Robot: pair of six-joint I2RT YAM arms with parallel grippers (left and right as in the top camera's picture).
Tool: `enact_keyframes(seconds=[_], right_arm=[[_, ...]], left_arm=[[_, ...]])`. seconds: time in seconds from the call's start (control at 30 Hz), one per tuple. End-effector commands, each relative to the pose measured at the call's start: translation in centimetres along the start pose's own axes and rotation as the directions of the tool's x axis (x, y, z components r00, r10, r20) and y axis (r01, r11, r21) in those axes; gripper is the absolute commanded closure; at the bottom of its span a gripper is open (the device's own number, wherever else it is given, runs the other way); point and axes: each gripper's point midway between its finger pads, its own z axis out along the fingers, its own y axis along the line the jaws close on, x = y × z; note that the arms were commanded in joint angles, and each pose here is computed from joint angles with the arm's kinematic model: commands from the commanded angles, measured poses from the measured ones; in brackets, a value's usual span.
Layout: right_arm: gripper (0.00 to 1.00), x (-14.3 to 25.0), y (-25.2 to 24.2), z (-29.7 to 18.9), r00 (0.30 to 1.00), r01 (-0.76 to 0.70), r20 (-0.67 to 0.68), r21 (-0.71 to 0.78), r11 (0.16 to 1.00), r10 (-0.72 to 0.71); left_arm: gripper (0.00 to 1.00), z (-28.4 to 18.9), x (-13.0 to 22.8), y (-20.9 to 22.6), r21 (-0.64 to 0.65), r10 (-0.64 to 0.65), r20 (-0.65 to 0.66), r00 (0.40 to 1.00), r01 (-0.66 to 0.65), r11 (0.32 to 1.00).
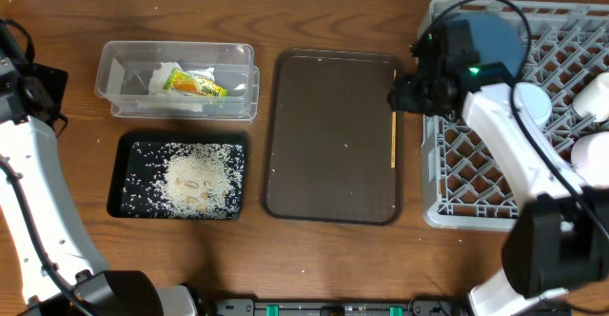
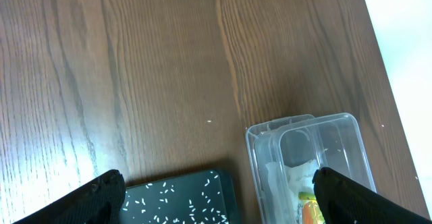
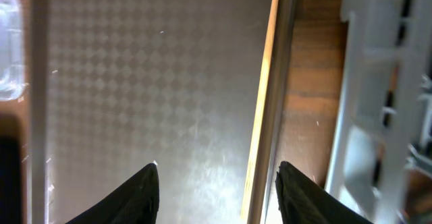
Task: Sort waste into correct bins and load items into the dishwasher rack
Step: 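Move the right gripper back to the second chopstick on the tray, then grasp the second chopstick and lift it toward the rack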
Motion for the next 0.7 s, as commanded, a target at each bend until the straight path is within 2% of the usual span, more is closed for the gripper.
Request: enact_keyframes(seconds=[0.0,0.13,0.27,0.43,0.67], right_arm=[[0.47,-0.5,0.6,1.5,1.000,0.005,0.001,0.043,0.999,-0.005],[0.46,0.1,-0.8,4.2,1.000,-0.006,0.005,0.224,0.975,0.005],[0.44,1.2,-1.6,6.6,1.000,-0.022,0.002,0.341,0.940,0.023],[0.46,2.1,-1.8,9.0,0.999,-0.024,-0.021,0.364,0.931,0.034],[0.46,2.6,-2.0,9.6,0.998,-0.031,-0.036,0.365,0.931,0.048]], left_arm=[[0.08,0.0,-0.2,0.2,-0.007,0.004,0.004,1.000,-0.004,1.000],[0.08,0.0,-0.2,0.2,-0.007,0.004,0.004,1.000,-0.004,1.000],[0.08,0.0,-0.2,0.2,-0.007,0.004,0.004,1.000,-0.004,1.000],[0.08,0.0,-0.2,0.2,-0.007,0.004,0.004,1.000,-0.004,1.000],[0.08,0.0,-0.2,0.2,-0.007,0.004,0.004,1.000,-0.004,1.000]])
